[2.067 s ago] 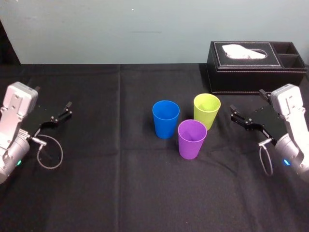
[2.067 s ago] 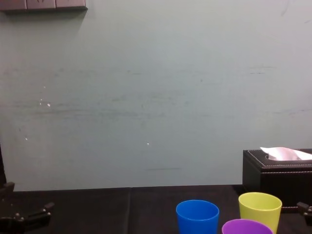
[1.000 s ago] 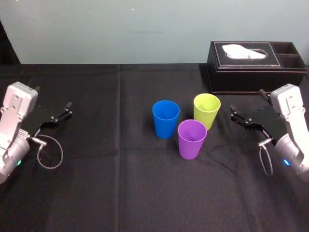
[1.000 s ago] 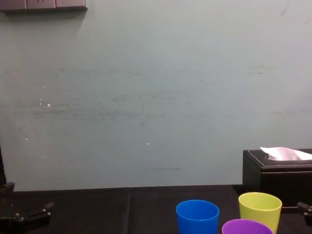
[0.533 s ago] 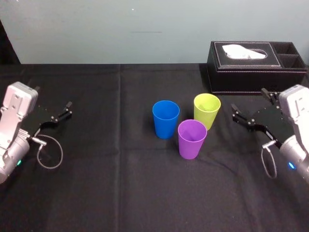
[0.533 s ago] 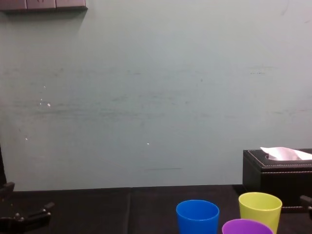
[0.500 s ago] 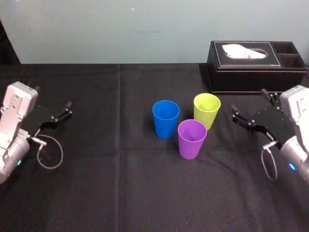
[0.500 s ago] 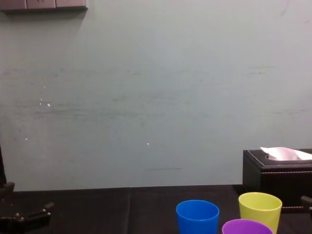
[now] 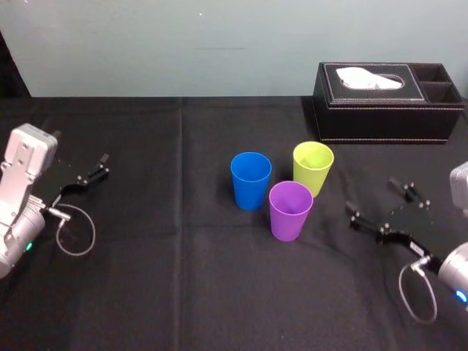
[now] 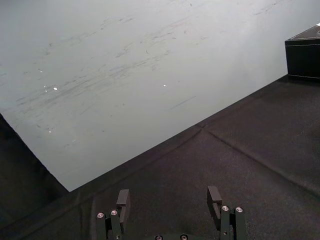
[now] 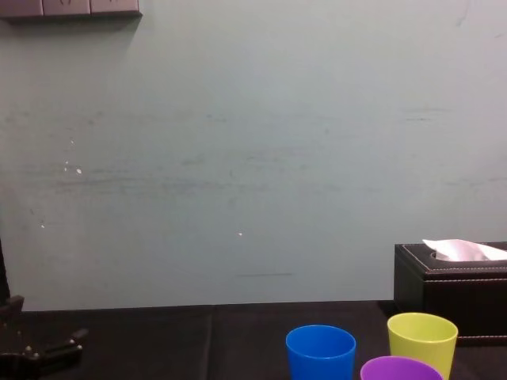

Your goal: Stack the three plastic cups sequentially using one hand.

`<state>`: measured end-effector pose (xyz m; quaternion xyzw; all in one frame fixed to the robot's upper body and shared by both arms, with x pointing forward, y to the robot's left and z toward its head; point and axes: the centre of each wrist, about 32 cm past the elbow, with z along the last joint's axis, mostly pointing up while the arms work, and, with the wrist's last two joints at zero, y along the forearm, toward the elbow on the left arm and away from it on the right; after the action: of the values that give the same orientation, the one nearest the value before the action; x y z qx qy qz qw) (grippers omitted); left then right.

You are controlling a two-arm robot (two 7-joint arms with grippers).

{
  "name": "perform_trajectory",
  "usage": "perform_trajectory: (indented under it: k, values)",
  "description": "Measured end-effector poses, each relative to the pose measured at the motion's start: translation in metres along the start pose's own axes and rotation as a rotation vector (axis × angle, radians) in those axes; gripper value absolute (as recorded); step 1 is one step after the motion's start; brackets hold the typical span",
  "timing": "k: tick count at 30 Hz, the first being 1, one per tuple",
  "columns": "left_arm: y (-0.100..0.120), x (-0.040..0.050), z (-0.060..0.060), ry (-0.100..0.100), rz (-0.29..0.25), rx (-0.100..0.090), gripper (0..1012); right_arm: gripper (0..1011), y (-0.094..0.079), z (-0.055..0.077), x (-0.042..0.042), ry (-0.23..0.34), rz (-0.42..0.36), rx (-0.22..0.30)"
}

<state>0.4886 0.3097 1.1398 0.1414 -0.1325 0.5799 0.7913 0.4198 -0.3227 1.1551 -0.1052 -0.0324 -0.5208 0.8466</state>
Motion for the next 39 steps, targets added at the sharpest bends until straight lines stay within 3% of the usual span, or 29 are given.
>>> perform_trajectory:
  k: [8, 17, 26, 39]
  values:
    - [0.000, 0.0000, 0.000, 0.000, 0.000, 0.000, 1012, 1003, -0.005, -0.007, -0.0149, 0.074, 0.104, -0.028]
    - [0.000, 0.0000, 0.000, 0.000, 0.000, 0.000, 1011, 1003, 0.010, -0.013, -0.0269, 0.134, 0.187, -0.018]
    - [0.000, 0.0000, 0.000, 0.000, 0.000, 0.000, 1012, 1003, 0.020, -0.014, -0.0341, 0.156, 0.218, -0.013]
    - [0.000, 0.0000, 0.000, 0.000, 0.000, 0.000, 1011, 1003, 0.031, -0.011, -0.0387, 0.133, 0.233, -0.006]
